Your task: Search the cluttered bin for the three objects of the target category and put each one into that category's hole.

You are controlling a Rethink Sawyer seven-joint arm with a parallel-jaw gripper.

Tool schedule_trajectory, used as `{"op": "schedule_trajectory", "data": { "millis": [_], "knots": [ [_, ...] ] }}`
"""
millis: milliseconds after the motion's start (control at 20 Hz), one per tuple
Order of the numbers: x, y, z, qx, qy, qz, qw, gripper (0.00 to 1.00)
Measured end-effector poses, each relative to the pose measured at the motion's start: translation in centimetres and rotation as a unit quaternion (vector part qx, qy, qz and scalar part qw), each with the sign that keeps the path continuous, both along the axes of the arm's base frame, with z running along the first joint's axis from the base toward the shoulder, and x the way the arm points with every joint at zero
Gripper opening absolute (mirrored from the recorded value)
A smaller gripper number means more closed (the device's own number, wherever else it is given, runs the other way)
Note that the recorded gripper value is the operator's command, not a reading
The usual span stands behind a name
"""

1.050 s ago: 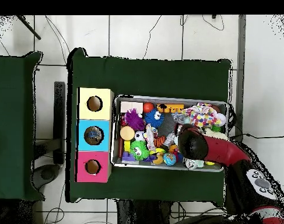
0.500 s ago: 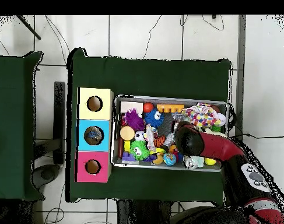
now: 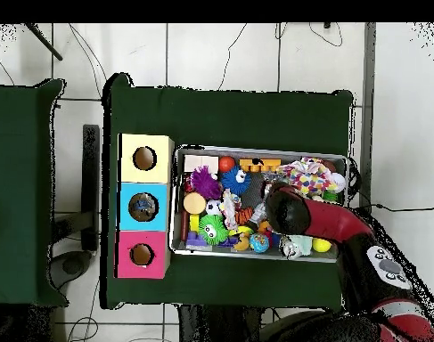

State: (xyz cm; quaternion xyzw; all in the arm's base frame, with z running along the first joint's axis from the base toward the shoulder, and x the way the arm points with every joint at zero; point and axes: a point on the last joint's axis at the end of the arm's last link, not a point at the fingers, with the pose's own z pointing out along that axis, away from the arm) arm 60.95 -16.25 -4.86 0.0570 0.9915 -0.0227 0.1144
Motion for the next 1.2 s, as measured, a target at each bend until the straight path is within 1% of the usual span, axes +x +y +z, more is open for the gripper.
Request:
{"op": "schedule_trajectory", "data": {
  "millis": [150,250,450,500,750,950,1200],
  "knots": [
    [0.2,0.3,-1.0,0.007,0.0,-0.001,1.0,1.0],
    [0.8,0.7,-1.9,0.015,-0.003,-0.002,0.9999,1.0],
    [1.2,0.5,-2.1,0.019,-0.006,-0.005,0.9998,1.0],
    [1.2,0.4,-2.1,0.018,-0.006,-0.006,0.9998,0.0],
    [1.2,0.3,-2.1,0.017,-0.009,-0.001,0.9998,0.0],
    [1.6,0.2,-2.2,0.019,-0.013,-0.002,0.9997,0.0],
    [1.6,0.1,-2.0,0.022,-0.015,-0.003,0.9996,0.0]
  ]
}}
